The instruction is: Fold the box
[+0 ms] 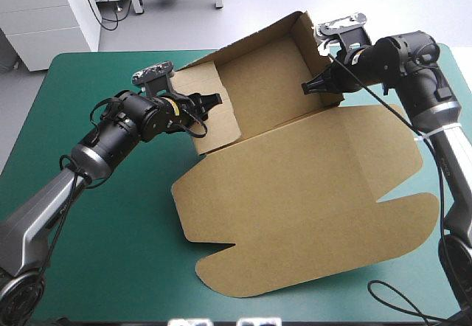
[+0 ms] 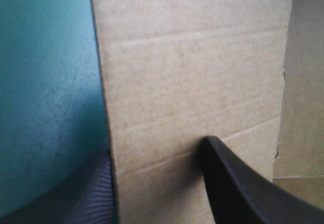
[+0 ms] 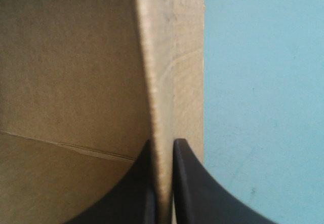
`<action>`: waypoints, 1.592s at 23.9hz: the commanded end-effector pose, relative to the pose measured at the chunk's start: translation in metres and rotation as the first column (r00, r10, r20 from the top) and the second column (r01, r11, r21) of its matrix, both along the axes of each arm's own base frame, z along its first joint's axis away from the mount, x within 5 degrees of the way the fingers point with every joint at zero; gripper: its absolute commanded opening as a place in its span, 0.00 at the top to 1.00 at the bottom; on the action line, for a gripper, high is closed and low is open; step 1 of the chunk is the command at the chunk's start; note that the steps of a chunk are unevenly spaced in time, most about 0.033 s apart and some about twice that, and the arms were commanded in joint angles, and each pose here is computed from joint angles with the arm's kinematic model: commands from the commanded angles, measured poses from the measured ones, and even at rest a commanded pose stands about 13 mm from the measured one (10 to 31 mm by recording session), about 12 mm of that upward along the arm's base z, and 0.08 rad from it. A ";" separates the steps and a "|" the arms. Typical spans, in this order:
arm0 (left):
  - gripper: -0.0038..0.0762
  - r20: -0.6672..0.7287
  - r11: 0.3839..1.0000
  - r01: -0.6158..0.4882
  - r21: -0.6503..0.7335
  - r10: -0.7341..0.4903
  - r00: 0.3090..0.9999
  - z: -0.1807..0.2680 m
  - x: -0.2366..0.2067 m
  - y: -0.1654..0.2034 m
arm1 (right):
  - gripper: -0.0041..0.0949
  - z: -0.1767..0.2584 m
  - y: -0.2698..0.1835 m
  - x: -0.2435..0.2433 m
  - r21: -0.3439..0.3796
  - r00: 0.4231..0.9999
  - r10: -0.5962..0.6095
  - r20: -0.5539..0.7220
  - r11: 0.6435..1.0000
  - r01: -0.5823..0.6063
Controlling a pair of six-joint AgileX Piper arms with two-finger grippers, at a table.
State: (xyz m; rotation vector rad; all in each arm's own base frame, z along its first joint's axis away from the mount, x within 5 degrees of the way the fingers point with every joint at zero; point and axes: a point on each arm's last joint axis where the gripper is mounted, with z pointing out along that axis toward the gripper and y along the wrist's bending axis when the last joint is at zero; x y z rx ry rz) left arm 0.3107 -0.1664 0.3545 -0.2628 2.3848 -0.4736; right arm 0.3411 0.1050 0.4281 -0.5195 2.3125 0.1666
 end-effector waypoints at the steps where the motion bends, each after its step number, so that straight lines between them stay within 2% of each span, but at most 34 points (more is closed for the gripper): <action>1: 0.53 0.088 0.999 -0.001 0.033 -0.002 0.996 0.018 -0.001 0.006 | 0.98 0.037 0.002 -0.016 0.145 0.991 0.003 0.136 0.989 -0.023; 10: 0.53 0.072 0.999 -0.001 0.048 -0.002 0.997 0.016 -0.002 0.008 | 0.98 0.036 0.003 -0.017 0.137 0.991 0.016 0.135 0.990 -0.034; 12: 0.45 0.085 0.995 0.037 0.090 -0.045 0.995 0.016 -0.002 0.008 | 0.98 0.036 0.003 -0.017 0.139 0.991 0.016 0.134 0.990 -0.035; 13: 0.37 0.070 0.993 0.044 0.109 -0.052 0.996 0.015 -0.003 0.009 | 0.98 0.036 0.003 -0.017 0.143 0.991 0.018 0.133 0.989 -0.037; 14: 0.35 0.055 0.992 0.042 0.120 -0.049 0.997 0.014 -0.003 0.010 | 0.98 0.036 0.003 -0.017 0.145 0.991 0.018 0.132 0.989 -0.037; 16: 0.35 0.048 0.985 0.035 0.172 -0.044 0.998 0.013 -0.003 0.013 | 0.98 0.036 0.004 -0.018 0.157 0.992 0.025 0.126 0.987 -0.045; 20: 0.35 0.065 0.990 0.041 0.137 -0.050 0.997 0.014 -0.003 0.010 | 0.98 0.039 0.011 -0.021 0.201 0.991 0.053 0.126 0.977 -0.078; 27: 0.35 0.086 0.994 0.047 0.098 -0.055 0.995 0.016 -0.002 0.008 | 0.98 0.070 0.018 -0.039 0.193 0.979 0.100 0.180 0.972 -0.135; 38: 0.54 0.061 0.998 0.050 0.040 -0.052 0.997 0.016 -0.004 0.004 | 0.98 0.073 0.011 -0.042 0.140 0.983 0.070 0.169 0.986 -0.094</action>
